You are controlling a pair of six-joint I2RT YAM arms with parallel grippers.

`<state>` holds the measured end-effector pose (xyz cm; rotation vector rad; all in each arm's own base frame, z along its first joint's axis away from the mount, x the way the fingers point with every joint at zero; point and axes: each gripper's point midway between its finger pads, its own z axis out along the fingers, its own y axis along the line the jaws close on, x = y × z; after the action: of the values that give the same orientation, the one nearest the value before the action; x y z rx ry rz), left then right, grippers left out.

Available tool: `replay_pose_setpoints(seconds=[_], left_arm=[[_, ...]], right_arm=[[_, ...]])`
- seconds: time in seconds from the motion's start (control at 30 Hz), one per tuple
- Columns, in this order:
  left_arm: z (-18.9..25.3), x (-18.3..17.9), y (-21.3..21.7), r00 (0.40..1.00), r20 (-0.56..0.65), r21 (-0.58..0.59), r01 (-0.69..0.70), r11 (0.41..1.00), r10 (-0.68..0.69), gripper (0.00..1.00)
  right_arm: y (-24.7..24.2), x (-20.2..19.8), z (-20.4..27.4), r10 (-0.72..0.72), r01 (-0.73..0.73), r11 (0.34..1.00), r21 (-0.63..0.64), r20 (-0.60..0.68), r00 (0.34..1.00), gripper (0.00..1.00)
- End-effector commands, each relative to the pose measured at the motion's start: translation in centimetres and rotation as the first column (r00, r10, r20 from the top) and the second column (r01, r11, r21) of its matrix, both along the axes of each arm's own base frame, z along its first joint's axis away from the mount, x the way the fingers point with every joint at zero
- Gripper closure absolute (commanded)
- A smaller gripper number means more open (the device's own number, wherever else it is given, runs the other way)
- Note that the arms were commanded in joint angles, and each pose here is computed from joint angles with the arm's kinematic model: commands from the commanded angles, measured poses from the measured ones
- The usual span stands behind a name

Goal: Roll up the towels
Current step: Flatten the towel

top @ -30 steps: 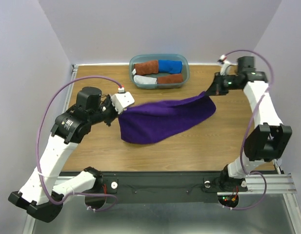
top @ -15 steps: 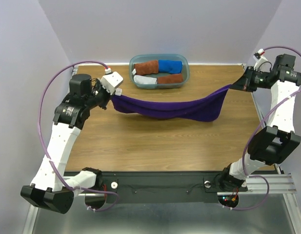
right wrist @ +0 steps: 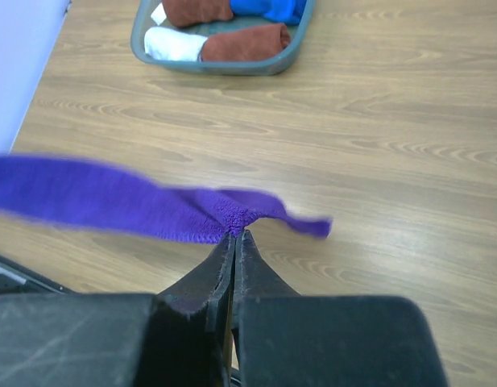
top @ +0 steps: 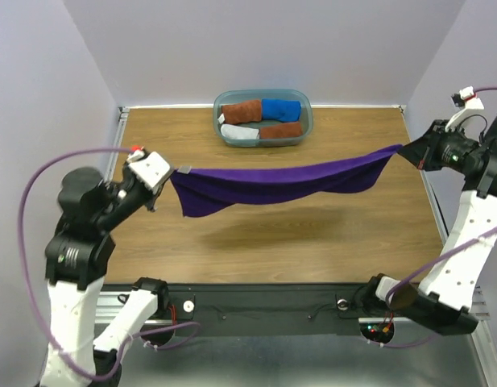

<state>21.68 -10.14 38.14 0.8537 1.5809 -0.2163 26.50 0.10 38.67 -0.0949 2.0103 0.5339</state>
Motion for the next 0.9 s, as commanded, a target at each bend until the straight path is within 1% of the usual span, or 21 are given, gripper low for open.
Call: replay_pose_setpoints(seconds=[0.0,0.03,0.13,0.17,0.23,0.27,0.3,0.33,0.37,0.4,0.43,0.47,0.53,0.57,0.67,0.7,0.73,0.77,0.8,0.83,0.87], left_arm=[[1.4,-1.8,-0.1,1.000,0.017,-0.035,0.018,0.999,-0.017,1.00],[1.0,-1.5,0.2,1.000,0.005,-0.028,-0.005,1.000,0.005,1.00],[-1.3,0.4,0.9,0.996,-0.061,0.003,-0.066,0.998,0.066,1.00],[-3.0,1.3,1.0,0.992,-0.101,0.015,-0.080,0.997,0.081,1.00],[-4.0,2.9,1.4,0.985,-0.115,0.019,-0.125,0.992,0.127,1.00],[-6.1,4.4,1.4,0.973,-0.171,0.022,-0.153,0.988,0.154,1.00],[-6.3,5.1,1.3,0.972,-0.176,0.023,-0.153,0.988,0.155,1.00],[-8.4,6.5,1.5,0.952,-0.235,0.038,-0.192,0.981,0.195,1.00],[-9.2,7.4,1.6,0.944,-0.251,0.045,-0.208,0.977,0.212,1.00],[-9.5,8.7,1.8,0.941,-0.241,0.047,-0.234,0.971,0.238,1.00],[-10.1,9.5,1.6,0.938,-0.252,0.045,-0.237,0.971,0.240,1.00],[-12.2,10.7,1.6,0.922,-0.291,0.061,-0.249,0.967,0.256,1.00],[-12.8,12.7,0.9,0.925,-0.290,0.037,-0.247,0.968,0.247,1.00],[-14.5,14.0,0.8,0.910,-0.328,0.047,-0.254,0.966,0.255,1.00],[-15.7,17.2,1.2,0.896,-0.325,0.055,-0.302,0.952,0.304,1.00],[-17.6,18.4,1.3,0.874,-0.367,0.077,-0.314,0.946,0.320,1.00],[-18.2,19.1,1.7,0.863,-0.382,0.080,-0.324,0.943,0.330,0.98],[-18.7,20.2,2.6,0.850,-0.396,0.082,-0.345,0.935,0.348,0.91],[-18.7,20.9,3.5,0.841,-0.395,0.074,-0.371,0.926,0.369,0.77],[-18.9,21.1,4.2,0.827,-0.411,0.065,-0.392,0.918,0.382,0.51],[-18.6,21.5,4.9,0.822,-0.417,0.062,-0.401,0.914,0.389,0.48]], right_arm=[[-0.1,-0.8,0.5,-0.057,0.057,0.998,0.007,-0.022,0.998,0.99],[-0.2,-0.8,0.4,-0.065,0.065,0.998,0.009,-0.030,0.997,0.99],[-0.9,-0.3,-2.0,-0.098,0.103,0.994,0.032,-0.122,0.988,0.99],[-1.3,0.2,-4.0,-0.096,0.107,0.993,0.051,-0.179,0.979,0.99],[-1.5,1.0,-6.2,-0.081,0.104,0.990,0.091,-0.234,0.969,0.99],[-1.8,2.2,-8.9,-0.052,0.089,0.988,0.125,-0.270,0.961,1.00],[-1.7,2.6,-9.3,-0.050,0.097,0.985,0.145,-0.297,0.954,0.99],[-1.8,3.6,-10.4,-0.051,0.102,0.983,0.155,-0.304,0.951,0.99],[-2.3,4.8,-12.3,-0.059,0.119,0.981,0.152,-0.351,0.934,1.00],[-1.5,6.2,-12.9,-0.040,0.092,0.986,0.138,-0.340,0.939,0.99],[-0.9,6.6,-14.1,-0.028,0.089,0.986,0.144,-0.381,0.924,0.99],[-0.8,7.9,-14.7,-0.021,0.078,0.987,0.140,-0.371,0.928,0.99],[0.3,10.2,-17.4,-0.009,0.085,0.984,0.159,-0.430,0.903,0.99],[0.2,11.8,-17.8,-0.029,0.101,0.983,0.153,-0.413,0.910,0.99],[-0.2,15.5,-19.7,-0.031,0.117,0.978,0.170,-0.442,0.896,0.99],[-0.4,16.3,-20.2,-0.033,0.122,0.978,0.171,-0.451,0.892,0.99],[-0.7,17.7,-20.6,-0.030,0.123,0.977,0.176,-0.455,0.890,0.72],[-0.8,18.1,-21.0,-0.023,0.113,0.979,0.172,-0.456,0.889,0.50],[-1.1,18.3,-21.1,-0.025,0.111,0.980,0.162,-0.457,0.889,0.32],[-1.3,18.3,-21.3,-0.034,0.115,0.982,0.148,-0.460,0.887,0.00],[-1.2,17.7,-21.2,-0.030,0.106,0.985,0.138,-0.465,0.885,0.00]])
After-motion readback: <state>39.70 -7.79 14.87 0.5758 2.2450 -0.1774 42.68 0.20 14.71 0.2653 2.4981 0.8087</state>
